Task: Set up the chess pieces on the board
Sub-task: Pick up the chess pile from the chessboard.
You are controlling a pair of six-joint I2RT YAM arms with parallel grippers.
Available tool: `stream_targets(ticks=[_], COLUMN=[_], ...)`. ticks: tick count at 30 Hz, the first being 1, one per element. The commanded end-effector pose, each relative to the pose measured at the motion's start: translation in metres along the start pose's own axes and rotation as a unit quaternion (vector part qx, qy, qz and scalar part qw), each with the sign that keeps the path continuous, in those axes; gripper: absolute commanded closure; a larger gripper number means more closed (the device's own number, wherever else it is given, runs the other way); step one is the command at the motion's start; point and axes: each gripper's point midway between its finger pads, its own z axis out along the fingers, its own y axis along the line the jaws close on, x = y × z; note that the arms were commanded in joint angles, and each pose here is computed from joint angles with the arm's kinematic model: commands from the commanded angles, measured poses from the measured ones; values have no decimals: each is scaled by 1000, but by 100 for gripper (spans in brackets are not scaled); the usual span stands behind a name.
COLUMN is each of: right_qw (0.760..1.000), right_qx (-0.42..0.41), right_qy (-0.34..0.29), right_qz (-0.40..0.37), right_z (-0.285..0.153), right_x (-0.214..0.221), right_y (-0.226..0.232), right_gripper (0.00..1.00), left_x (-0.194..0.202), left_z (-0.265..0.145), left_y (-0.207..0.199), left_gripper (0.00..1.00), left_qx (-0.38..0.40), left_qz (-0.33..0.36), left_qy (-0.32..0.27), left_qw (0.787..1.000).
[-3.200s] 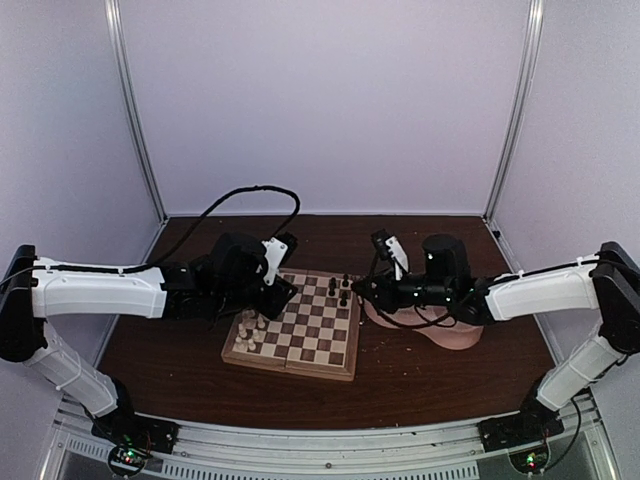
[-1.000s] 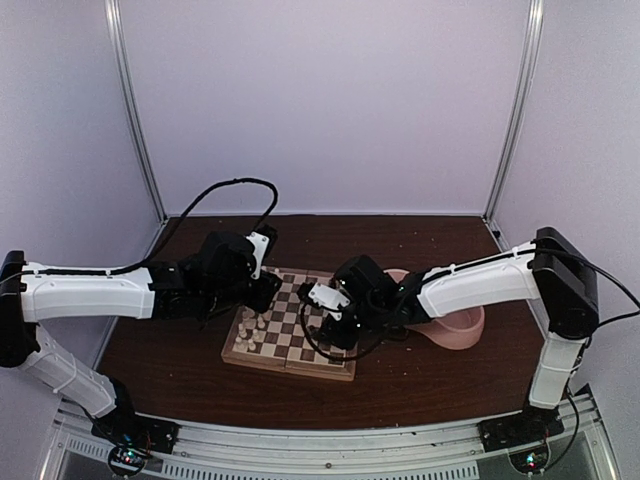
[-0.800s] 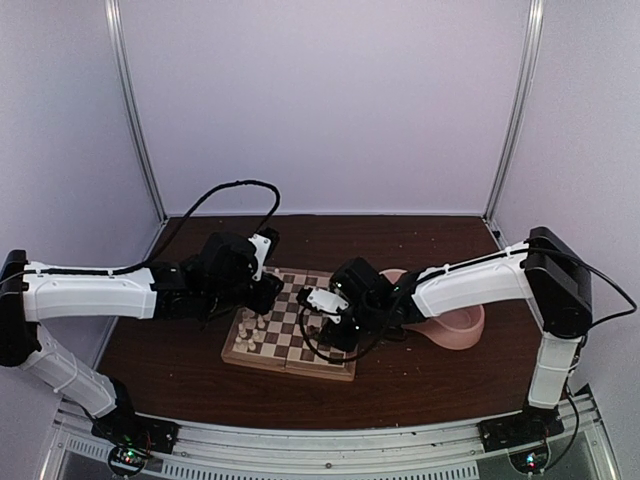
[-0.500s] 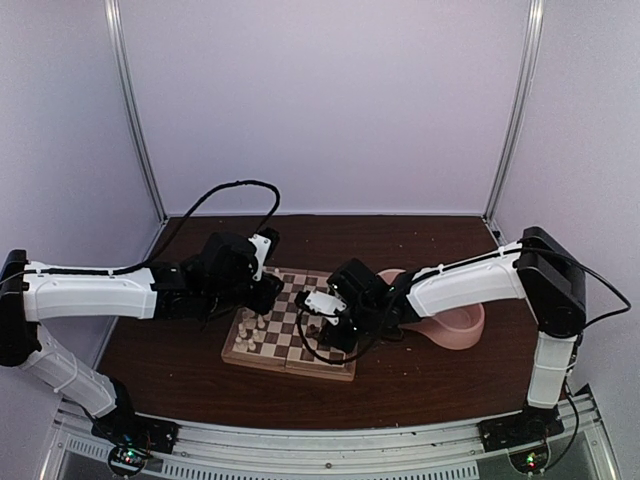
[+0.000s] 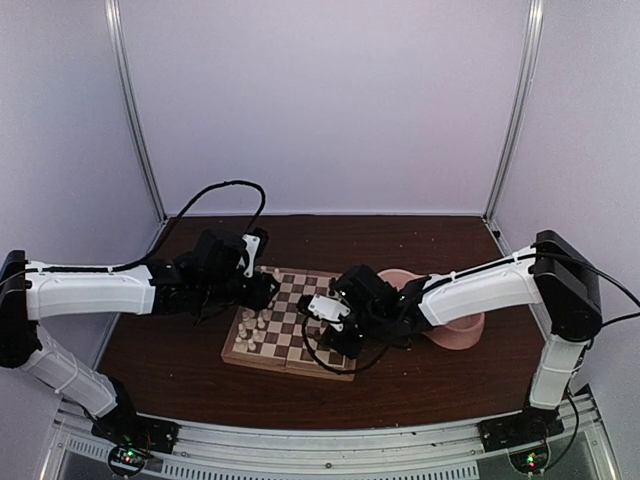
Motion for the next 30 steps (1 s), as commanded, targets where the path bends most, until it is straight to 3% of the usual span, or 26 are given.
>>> stream_targets(ticks=[1, 5, 12, 16, 22, 30], right_qw=[998, 996, 992, 991, 989, 985], right_qx=[19, 16, 16, 20, 18, 33], right_qy=[-60, -81, -122, -129, -146, -166], right_qz=[-12, -11, -14, -12, 2, 16], right_z=[-21, -33, -48, -50, -55, -64], right_x=[-27, -32, -43, -43, -47, -51], right_y=[-1, 2, 5, 3, 4, -2], right_gripper=[83, 83, 83, 84, 85, 87], left_x=[-11, -9, 0, -5, -15, -4], left_z=[-5, -5, 4, 1, -16, -6], left_y=[-22, -35, -57, -55, -63, -86], left_gripper=[48, 37, 37, 37, 50, 62], left_qx=[63, 101, 149, 165, 213, 272], left_qz=[-22, -25, -38, -54, -42, -65], left_qy=[-12, -7, 49, 33, -14, 25], left_qw=[998, 995, 987, 984, 976, 960])
